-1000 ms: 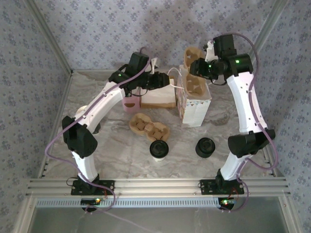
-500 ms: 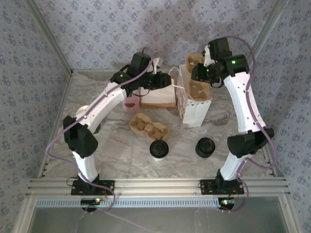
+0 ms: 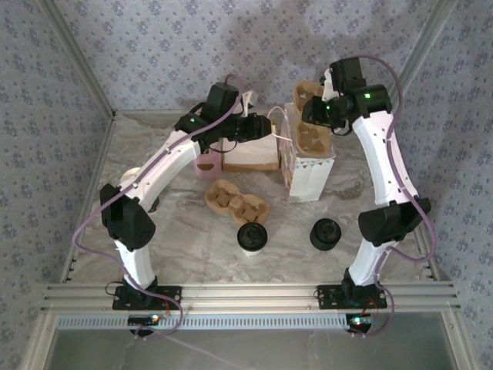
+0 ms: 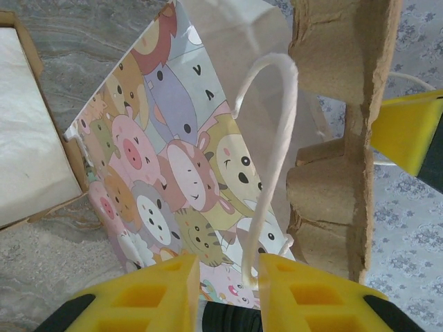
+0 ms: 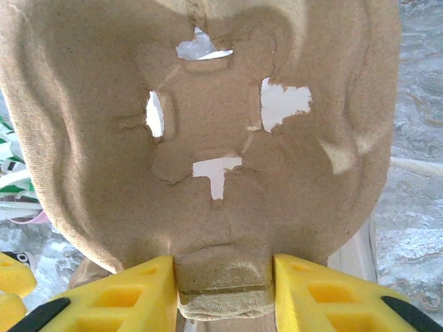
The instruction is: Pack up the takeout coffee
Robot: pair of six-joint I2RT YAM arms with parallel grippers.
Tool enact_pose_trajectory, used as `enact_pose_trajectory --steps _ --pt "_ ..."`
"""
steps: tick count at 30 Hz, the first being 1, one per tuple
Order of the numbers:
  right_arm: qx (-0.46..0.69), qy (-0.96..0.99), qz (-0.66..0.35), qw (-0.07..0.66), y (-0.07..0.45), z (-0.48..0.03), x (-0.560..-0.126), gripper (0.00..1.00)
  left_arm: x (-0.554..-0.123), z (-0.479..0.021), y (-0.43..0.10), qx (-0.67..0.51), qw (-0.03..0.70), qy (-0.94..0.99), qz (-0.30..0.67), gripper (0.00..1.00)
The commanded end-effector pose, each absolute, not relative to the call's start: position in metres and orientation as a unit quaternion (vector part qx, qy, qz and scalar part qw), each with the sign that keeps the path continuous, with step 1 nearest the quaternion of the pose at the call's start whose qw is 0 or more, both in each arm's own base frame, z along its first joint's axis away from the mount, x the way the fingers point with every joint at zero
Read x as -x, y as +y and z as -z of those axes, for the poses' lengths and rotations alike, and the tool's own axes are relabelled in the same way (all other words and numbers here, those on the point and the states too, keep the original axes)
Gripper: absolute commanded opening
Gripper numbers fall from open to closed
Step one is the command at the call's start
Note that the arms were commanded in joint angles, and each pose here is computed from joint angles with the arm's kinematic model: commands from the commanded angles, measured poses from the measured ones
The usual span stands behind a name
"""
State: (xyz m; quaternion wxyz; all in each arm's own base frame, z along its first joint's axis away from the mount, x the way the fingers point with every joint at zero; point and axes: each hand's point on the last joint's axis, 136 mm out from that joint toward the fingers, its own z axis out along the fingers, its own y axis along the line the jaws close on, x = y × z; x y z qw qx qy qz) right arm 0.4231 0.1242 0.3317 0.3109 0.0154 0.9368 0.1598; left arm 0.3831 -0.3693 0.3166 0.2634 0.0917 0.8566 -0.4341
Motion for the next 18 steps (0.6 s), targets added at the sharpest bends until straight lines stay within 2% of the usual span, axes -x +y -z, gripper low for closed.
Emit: enact_pose_trajectory --steps 1,18 --pt "-0.020 0.936 -0.171 0.308 0.127 -0.329 -0.427 0.40 -0.381 -0.320 -0.375 -0.097 0.264 0.852 0.442 0.28" --pt "-0.012 0.956 -0.121 0.266 0.119 -0.296 -0.415 0.39 -0.380 -0.320 -0.375 -0.098 0.265 0.851 0.443 0.28"
